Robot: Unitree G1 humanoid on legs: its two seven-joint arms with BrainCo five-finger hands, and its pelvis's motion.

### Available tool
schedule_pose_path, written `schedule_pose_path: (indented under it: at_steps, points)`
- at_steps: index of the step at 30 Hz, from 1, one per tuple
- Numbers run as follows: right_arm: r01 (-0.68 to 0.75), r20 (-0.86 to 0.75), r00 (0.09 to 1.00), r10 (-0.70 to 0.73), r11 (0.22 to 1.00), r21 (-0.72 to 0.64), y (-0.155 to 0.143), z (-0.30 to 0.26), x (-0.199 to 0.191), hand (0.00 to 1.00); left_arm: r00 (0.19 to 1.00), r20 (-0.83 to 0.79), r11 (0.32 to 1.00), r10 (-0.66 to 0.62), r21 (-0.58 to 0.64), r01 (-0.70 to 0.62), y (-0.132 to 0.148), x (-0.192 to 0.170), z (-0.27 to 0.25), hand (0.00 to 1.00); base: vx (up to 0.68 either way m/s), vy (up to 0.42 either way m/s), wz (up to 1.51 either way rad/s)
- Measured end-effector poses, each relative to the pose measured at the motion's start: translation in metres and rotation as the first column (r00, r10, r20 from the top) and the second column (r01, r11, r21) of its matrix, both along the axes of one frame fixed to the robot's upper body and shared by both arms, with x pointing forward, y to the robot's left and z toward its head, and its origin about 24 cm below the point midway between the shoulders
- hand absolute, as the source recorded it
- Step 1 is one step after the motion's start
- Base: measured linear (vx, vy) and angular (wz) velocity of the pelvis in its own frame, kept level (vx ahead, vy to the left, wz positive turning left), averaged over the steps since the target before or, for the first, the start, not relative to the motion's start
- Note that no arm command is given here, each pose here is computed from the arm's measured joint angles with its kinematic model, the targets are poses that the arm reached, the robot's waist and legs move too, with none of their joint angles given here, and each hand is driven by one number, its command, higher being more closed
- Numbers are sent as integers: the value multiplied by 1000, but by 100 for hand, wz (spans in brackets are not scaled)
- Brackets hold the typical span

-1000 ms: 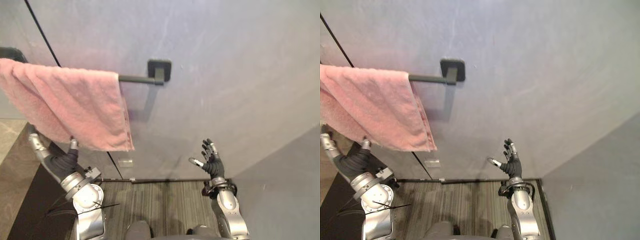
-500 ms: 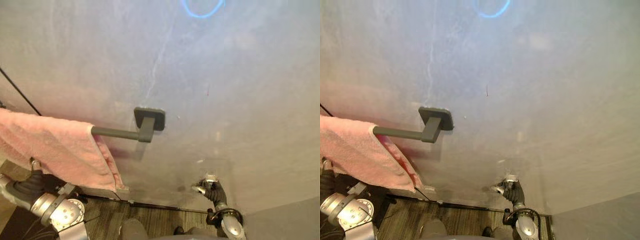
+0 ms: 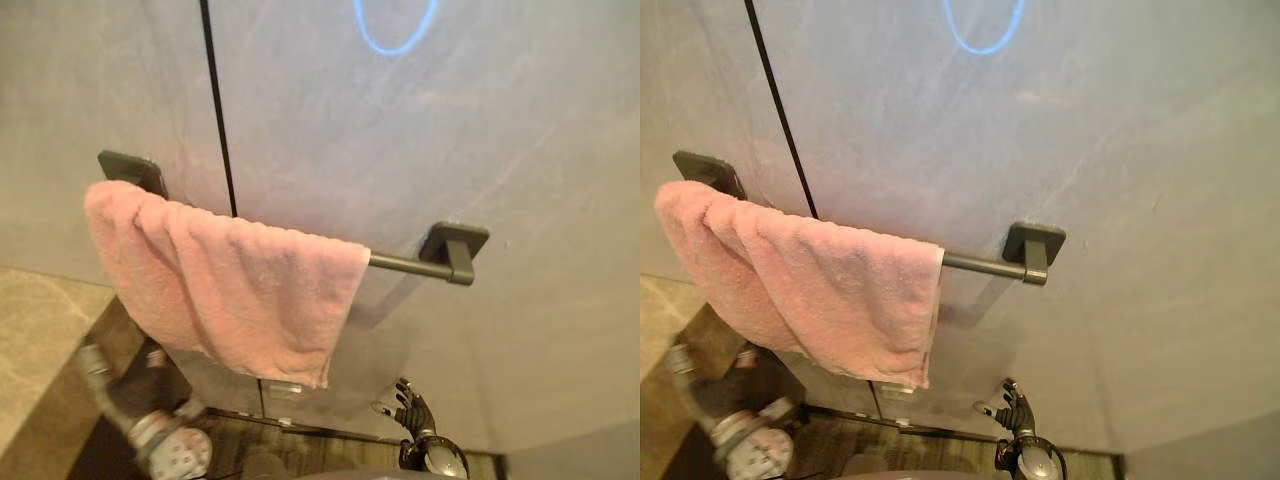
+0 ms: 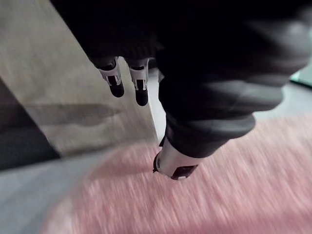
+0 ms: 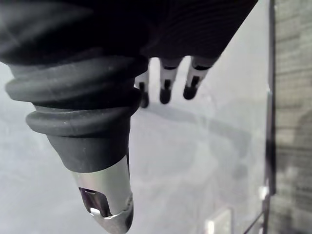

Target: Organize washtable

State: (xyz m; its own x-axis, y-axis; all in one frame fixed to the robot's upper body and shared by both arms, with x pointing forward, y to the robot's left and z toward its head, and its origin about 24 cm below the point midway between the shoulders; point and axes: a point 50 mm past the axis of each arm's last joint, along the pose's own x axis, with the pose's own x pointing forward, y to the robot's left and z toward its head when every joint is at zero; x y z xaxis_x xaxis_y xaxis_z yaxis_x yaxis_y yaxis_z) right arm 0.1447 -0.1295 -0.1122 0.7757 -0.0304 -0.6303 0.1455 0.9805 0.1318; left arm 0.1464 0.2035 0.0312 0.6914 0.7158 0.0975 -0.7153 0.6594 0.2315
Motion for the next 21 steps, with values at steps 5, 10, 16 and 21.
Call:
schedule_pose_path:
  at_steps: [5, 10, 16, 21]
  points:
    - [-104, 47, 994, 103, 995, 12, 21, 8, 20, 0, 994, 2, 993, -113, -19, 113, -19, 9, -7, 0, -195, 288, -98]
    - [-206, 122, 970, 210, 978, -43, 30, 20, 41, 0, 991, -27, 991, -131, -28, 130, -18, 11, -14, 0, -22, 35, -16]
    - [-281, 309, 903, 298, 954, -101, 41, 57, 65, 0, 998, -18, 998, -59, -9, 59, -4, 5, -10, 0, 8, -71, -35]
    - [-293, 420, 856, 302, 952, -87, 44, 80, 65, 0, 998, -3, 998, -69, 1, 69, -1, 8, -5, 0, 6, -79, 32]
